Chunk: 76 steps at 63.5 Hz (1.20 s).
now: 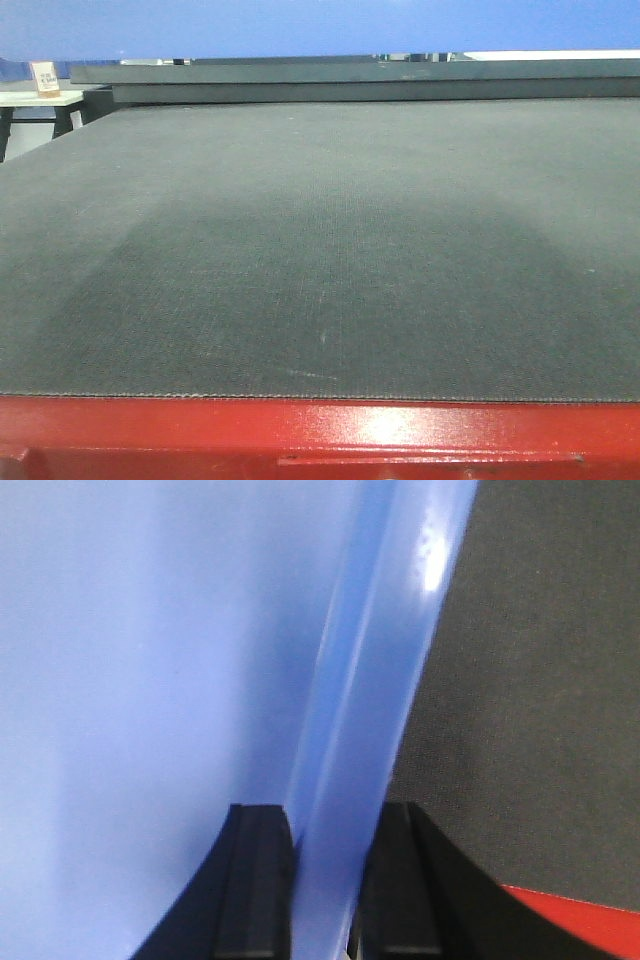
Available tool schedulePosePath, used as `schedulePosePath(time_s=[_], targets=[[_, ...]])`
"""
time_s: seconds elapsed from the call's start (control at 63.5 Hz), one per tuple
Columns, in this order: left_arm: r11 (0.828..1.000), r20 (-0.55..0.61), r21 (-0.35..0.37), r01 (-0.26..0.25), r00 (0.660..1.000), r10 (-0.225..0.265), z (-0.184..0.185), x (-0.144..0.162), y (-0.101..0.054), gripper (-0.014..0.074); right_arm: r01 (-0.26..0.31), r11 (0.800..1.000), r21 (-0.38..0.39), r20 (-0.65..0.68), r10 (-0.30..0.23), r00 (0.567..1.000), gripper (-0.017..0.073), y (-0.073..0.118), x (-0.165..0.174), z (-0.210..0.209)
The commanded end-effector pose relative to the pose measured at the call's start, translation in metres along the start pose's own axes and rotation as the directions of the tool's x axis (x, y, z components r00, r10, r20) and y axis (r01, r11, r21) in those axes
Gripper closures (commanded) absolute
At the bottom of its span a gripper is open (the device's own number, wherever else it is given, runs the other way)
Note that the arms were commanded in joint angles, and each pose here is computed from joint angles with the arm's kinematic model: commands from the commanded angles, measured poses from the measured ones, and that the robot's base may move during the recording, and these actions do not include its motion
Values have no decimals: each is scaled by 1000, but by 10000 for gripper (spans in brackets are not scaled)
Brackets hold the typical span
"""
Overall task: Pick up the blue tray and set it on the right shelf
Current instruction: 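Hold the tray raised with both grippers while backing away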
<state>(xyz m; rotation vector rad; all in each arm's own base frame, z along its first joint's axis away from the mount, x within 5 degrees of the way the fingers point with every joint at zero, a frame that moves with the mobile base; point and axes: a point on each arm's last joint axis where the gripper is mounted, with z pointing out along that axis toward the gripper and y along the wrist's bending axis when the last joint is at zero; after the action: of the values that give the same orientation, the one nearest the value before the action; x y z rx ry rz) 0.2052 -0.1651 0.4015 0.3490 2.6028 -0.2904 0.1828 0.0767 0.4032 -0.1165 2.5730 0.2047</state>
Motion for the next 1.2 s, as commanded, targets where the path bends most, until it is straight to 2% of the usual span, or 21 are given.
schedulePosePath(time_s=[0.0, 0.992, 1.182], targets=[[999, -36, -5, -39, 999, 39, -20, 8, 2, 642, 19, 1000, -6, 34, -19, 999, 536, -1, -2, -15], [999, -36, -5, -39, 999, 39, -20, 8, 2, 642, 19, 1000, -6, 37, -19, 999, 538, -1, -2, -15], [999, -55, 37, -26, 998, 28, -20, 10, -2, 642, 19, 1000, -6, 37, -19, 999, 538, -1, -2, -15]])
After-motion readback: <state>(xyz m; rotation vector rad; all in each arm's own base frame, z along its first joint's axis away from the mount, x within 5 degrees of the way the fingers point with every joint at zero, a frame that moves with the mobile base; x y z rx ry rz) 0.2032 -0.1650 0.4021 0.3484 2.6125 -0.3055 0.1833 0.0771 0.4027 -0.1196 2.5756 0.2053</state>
